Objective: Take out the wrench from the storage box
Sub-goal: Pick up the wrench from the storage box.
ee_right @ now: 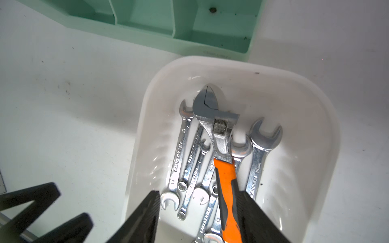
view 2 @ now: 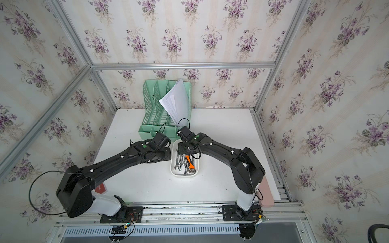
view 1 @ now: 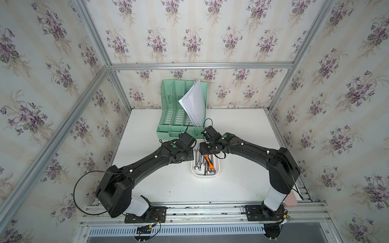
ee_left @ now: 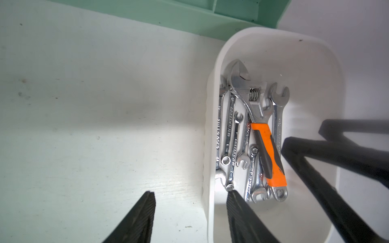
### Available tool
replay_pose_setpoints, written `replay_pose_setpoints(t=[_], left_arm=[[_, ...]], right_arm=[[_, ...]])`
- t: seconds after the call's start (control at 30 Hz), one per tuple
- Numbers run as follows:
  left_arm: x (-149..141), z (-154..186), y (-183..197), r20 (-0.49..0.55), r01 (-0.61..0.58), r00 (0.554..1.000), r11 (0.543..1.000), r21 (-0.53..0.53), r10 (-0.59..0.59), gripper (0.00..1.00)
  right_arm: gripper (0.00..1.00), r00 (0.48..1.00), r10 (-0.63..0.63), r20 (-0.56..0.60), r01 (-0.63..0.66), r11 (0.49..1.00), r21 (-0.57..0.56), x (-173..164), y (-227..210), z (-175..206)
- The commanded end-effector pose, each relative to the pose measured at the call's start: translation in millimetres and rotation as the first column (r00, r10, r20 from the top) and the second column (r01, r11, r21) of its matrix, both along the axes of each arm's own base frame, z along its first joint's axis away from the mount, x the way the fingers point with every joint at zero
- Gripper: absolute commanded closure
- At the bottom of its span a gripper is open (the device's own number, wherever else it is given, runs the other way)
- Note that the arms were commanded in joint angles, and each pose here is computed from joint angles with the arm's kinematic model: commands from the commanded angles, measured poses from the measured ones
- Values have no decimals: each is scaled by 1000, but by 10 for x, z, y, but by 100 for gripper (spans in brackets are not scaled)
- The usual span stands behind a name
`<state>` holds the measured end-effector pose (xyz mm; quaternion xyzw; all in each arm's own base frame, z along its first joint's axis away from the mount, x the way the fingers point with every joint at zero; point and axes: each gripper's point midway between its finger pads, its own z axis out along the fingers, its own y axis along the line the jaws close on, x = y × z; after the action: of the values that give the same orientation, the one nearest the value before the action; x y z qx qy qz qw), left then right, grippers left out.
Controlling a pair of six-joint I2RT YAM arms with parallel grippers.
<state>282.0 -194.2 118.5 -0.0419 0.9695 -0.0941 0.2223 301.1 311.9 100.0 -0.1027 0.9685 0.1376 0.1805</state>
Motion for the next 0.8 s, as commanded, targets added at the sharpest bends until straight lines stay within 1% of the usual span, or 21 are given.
replay_pose_setpoints(t=[0.0, 0.2, 0.27, 0.33, 0.43, 0.57, 0.67, 0.77], left_arm=[[-61, 136, 293, 59, -43, 997, 997, 58, 40, 35], [-108, 395, 547, 160, -84, 984, 995, 51, 75, 27], [-121, 434, 556, 185, -96, 979, 995, 18, 91, 27], [-139, 436, 536, 192, -93, 977, 996, -12, 93, 26], [-156, 434, 546, 190, -98, 977, 995, -18, 100, 25], [-171, 438, 567, 191, -94, 977, 995, -7, 94, 25], [-181, 458, 585, 198, -97, 976, 995, -7, 97, 24], [-187, 469, 595, 203, -98, 974, 995, -9, 98, 23]], right_arm=[[37, 998, 19, -51, -23, 997, -79, -74, -61, -130], [36, 995, 44, -87, -56, 989, -138, -83, -82, -234], [36, 993, 52, -106, -70, 983, -170, -88, -102, -303], [35, 990, 62, -129, -86, 978, -189, -99, -106, -372], [35, 985, 66, -159, -99, 972, -215, -130, -125, -483], [40, 978, 77, -191, -120, 968, -221, -155, -111, -600], [46, 976, 79, -205, -126, 966, -228, -153, -119, -656], [51, 973, 77, -217, -128, 964, -234, -149, -129, -708]])
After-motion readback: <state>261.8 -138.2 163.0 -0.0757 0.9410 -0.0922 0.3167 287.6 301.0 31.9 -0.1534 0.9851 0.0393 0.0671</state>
